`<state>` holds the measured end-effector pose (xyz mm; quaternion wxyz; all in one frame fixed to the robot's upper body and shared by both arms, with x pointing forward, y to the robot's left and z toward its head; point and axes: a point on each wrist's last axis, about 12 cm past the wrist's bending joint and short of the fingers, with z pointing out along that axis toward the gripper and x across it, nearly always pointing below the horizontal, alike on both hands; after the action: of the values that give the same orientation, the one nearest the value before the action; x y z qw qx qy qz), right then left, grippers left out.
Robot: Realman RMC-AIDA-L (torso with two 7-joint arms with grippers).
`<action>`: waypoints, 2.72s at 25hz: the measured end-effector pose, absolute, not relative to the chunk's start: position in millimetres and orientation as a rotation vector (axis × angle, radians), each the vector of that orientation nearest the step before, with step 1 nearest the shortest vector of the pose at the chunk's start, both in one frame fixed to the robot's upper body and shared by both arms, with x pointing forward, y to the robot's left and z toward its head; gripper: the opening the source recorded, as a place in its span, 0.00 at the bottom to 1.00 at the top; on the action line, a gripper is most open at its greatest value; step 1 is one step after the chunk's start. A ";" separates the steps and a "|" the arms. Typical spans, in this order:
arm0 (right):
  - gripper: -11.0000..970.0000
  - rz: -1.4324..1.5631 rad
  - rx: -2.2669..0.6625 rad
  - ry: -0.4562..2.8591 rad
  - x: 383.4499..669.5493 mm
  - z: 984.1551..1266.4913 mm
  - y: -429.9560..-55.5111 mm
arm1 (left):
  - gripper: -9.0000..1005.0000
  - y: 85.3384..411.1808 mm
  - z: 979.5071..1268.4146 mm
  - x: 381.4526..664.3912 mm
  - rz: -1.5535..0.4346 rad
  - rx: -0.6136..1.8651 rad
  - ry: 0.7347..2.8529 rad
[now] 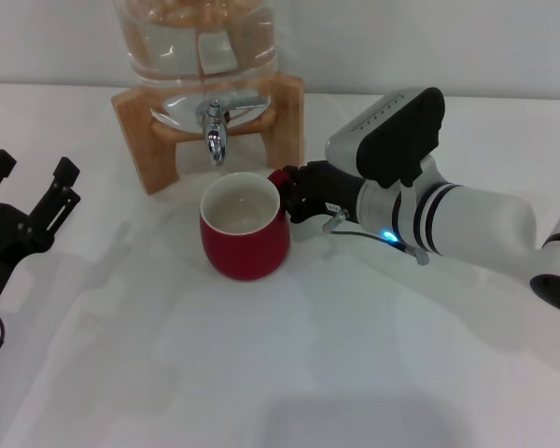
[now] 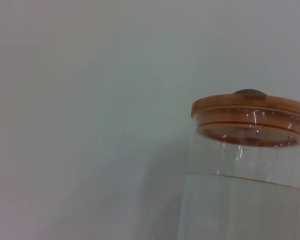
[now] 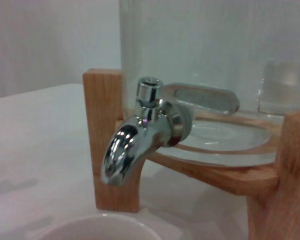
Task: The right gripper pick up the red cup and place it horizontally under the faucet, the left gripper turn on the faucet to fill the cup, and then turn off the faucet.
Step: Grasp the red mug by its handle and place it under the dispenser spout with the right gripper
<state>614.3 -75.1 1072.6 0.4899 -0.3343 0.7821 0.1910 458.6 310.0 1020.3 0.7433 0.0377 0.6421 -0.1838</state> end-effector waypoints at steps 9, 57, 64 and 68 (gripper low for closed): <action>0.19 0.477 -0.773 1.913 615.7 1073.3 -75.9 | 0.89 309.8 1020.6 458.4 -0.404 0.084 1.404; 0.18 0.533 -0.704 1.945 612.7 1072.8 -74.0 | 0.89 308.5 1019.2 458.3 -0.409 0.093 1.416; 0.18 0.545 -0.749 1.922 608.5 1073.9 -67.7 | 0.89 308.3 1019.4 458.2 -0.411 0.094 1.414; 0.18 0.548 -0.737 1.912 610.1 1075.1 -68.8 | 0.89 308.2 1019.7 458.1 -0.412 0.094 1.411</action>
<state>610.1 -68.8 1075.1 0.4882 -0.3034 0.7866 0.2256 458.1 308.2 1019.7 0.7407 0.0431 0.6436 -0.1878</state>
